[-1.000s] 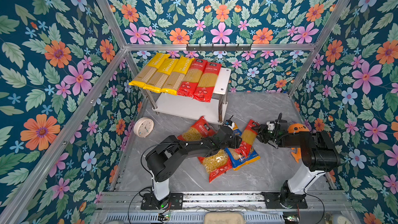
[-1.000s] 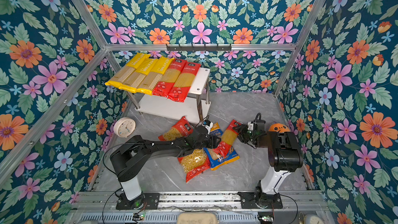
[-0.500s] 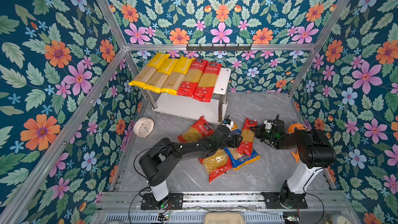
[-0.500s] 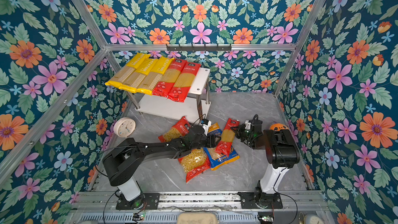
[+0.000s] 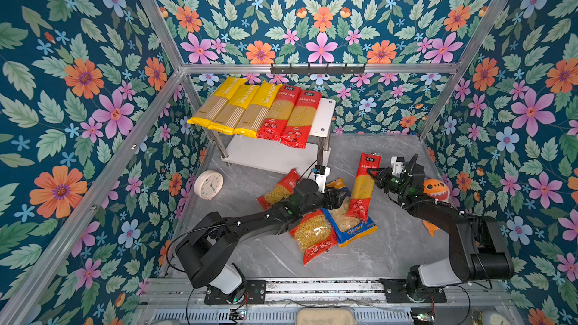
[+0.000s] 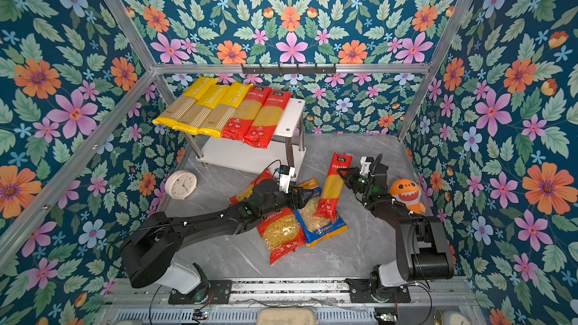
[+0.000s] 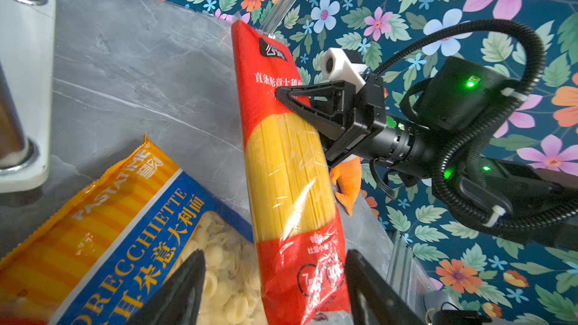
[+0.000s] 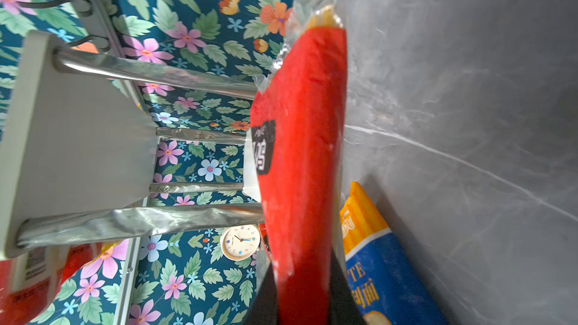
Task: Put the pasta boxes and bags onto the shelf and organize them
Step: 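Raise the spaghetti pack upright with the right gripper while the left grasps it, then lift the upright spaghetti pack with both grippers toward the shelf's top tier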
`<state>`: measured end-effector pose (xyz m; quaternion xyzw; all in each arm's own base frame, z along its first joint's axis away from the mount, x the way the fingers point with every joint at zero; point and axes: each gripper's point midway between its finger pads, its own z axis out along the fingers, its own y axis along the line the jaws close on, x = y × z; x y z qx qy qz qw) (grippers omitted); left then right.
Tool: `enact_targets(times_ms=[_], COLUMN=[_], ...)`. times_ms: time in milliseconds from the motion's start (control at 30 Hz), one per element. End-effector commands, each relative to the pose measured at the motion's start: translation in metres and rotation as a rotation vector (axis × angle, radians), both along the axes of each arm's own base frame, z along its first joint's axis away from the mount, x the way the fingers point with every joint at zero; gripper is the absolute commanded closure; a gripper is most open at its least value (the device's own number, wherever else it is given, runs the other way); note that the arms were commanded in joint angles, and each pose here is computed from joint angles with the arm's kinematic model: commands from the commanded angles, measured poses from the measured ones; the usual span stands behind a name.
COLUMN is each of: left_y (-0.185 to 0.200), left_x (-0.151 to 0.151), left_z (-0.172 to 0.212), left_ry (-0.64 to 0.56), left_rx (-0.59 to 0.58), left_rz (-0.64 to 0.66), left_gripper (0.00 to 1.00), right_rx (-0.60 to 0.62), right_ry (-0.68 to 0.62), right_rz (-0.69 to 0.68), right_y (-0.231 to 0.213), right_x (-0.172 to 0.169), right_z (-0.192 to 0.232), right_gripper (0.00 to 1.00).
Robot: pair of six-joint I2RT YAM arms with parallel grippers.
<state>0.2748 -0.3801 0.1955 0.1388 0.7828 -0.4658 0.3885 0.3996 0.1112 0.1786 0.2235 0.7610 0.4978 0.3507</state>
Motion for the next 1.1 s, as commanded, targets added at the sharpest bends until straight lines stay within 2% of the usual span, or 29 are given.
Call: enact_targets(times_ms=[0, 267, 533, 767, 1067], left_y=[-0.009, -0.026, -0.036, -0.038, -0.032], left_x=[-0.011, -0.022, -0.022, -0.028, -0.032], left_z=[0.026, 0.043, 0.063, 0.089, 0.101], left_ry=[-0.053, -0.129, -0.147, -0.136, -0.181], left_rx=[-0.091, -0.138, -0.237, -0.420, -0.418], left_rz=[-0.136, -0.279, -0.346, -0.429, -0.463], left_gripper=[0.26, 0.23, 0.24, 0.42, 0.71], right_rx=[-0.020, -0.014, 0.009, 0.024, 0.014], right_ry=[-0.238, -0.532, -0.639, -0.701, -0.657], right_rz=[0.050, 0.178, 0.243, 0.313, 0.377], right_y=[0.012, 0.044, 0.062, 0.076, 0.082], right_x=[-0.002, -0.039, -0.065, -0.078, -0.083], right_z=[0.064, 0.150, 0.189, 0.208, 0.199], right_gripper=[0.97, 1.00, 1.00, 0.99, 0.87])
